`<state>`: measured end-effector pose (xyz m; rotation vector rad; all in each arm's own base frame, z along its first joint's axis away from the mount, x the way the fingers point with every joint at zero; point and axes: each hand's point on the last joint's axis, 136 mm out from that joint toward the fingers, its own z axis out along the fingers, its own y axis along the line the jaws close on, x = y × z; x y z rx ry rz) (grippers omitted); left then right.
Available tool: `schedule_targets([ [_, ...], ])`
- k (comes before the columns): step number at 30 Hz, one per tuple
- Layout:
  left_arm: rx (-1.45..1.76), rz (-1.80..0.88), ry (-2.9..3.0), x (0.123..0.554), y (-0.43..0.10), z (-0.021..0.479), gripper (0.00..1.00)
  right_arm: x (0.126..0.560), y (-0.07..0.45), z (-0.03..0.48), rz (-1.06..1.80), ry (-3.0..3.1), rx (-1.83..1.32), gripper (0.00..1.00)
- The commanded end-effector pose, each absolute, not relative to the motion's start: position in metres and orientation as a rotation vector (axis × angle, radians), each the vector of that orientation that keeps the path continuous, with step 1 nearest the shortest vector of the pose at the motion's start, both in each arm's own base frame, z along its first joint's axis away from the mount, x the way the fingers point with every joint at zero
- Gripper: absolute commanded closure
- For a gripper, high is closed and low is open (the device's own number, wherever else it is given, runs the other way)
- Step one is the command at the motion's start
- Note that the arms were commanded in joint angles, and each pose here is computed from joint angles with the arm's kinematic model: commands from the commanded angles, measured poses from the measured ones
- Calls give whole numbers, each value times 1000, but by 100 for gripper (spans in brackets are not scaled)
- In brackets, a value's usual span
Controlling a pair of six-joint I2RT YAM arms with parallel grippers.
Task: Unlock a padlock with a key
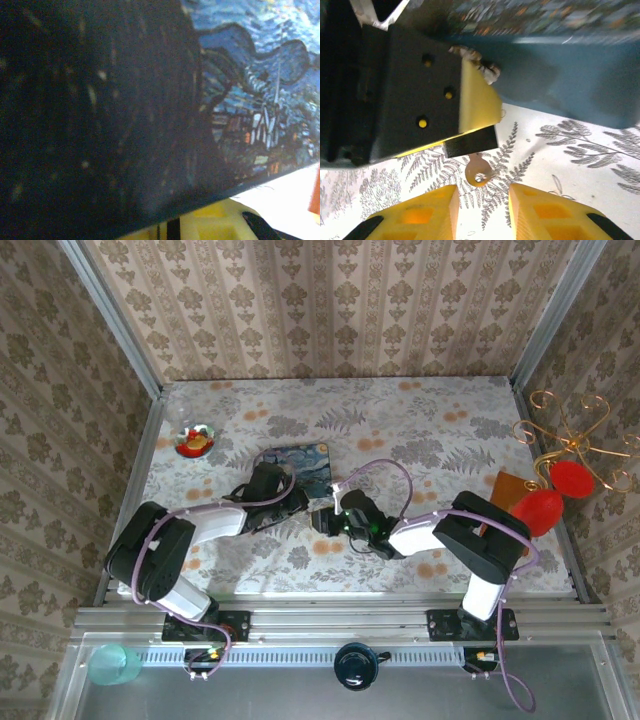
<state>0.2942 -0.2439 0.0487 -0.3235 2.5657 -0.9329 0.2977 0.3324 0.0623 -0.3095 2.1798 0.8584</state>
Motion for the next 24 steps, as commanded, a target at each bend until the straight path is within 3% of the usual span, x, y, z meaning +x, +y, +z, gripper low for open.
schedule_targets([
  [1,-223,-778,2553,304,-235,47,96,299,316,64,856,2231,-228,65],
  [6,-166,-689,2584,299,-235,40,93,305,301,64,866,2251,-137,65],
  [14,-121,-696,2546,294,-231,53,62,308,309,61,969,2327,-30,64],
  [16,-67,-709,2523,294,-229,64,56,308,310,64,993,2301,-18,58],
  [24,3,-769,2420,295,-199,100,48,302,324,76,1014,2274,-138,55],
])
